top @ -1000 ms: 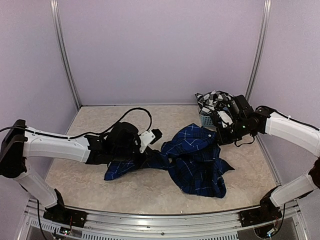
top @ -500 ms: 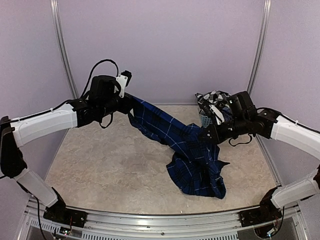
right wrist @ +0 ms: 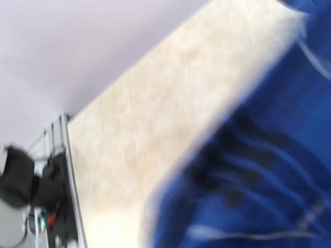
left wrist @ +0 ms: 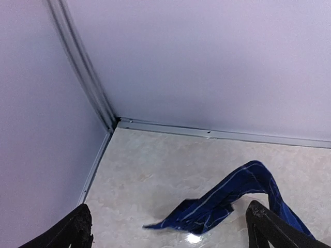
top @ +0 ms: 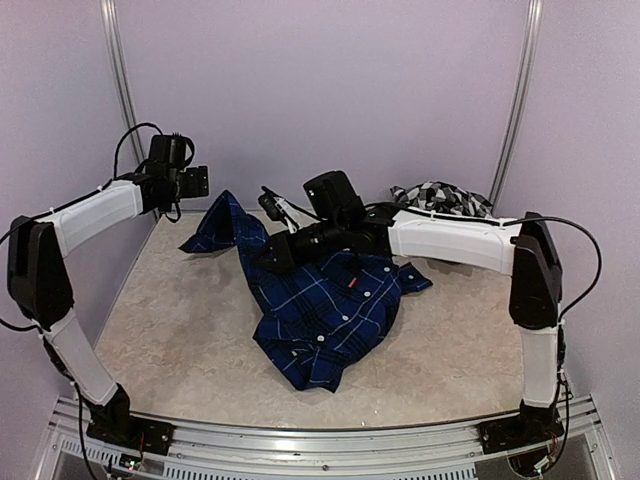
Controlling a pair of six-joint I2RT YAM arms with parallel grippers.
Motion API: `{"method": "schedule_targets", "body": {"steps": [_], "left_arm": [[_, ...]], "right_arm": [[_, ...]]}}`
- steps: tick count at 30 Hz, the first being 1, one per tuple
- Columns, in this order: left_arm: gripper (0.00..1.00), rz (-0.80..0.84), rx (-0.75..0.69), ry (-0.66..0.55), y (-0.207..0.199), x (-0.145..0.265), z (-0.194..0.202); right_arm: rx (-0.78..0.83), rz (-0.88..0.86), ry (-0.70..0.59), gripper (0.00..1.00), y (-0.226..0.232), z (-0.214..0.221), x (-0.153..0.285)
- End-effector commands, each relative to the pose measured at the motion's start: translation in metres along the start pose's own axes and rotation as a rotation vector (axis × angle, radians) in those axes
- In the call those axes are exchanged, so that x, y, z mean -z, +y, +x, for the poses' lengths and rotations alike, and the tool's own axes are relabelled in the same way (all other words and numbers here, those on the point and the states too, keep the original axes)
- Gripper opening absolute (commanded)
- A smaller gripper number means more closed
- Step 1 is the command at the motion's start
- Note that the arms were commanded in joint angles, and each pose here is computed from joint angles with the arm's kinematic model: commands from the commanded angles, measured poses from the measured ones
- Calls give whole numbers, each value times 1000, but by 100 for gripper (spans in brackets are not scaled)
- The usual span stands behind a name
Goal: Fold and stack the long sleeve shirts
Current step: Flatten out the crumpled shirt at the center of the board.
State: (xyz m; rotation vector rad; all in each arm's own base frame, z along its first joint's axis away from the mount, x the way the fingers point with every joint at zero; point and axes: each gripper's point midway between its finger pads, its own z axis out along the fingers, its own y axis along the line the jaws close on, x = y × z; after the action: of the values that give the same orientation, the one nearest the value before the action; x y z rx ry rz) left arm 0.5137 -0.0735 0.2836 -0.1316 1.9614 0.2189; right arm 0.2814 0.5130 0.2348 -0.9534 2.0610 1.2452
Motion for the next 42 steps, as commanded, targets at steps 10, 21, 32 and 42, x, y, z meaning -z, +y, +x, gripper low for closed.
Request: {"method": "schedule_targets", "body": {"steps": [10, 21, 32, 42], "left_arm": [[99, 396, 81, 42, -61, 142, 76], [88, 988, -225, 191, -200, 307, 230], [85, 808, -527, 372, -237, 307, 340], [54, 739, -535, 376, -247, 291, 359]], "right_arm": [[-92, 238, -107, 99, -95, -21, 85], [-252, 715, -20, 99, -191, 86, 209], [-299, 689, 12, 98, -191, 116, 206], [-315, 690, 9, 98, -188, 133, 211]]}}
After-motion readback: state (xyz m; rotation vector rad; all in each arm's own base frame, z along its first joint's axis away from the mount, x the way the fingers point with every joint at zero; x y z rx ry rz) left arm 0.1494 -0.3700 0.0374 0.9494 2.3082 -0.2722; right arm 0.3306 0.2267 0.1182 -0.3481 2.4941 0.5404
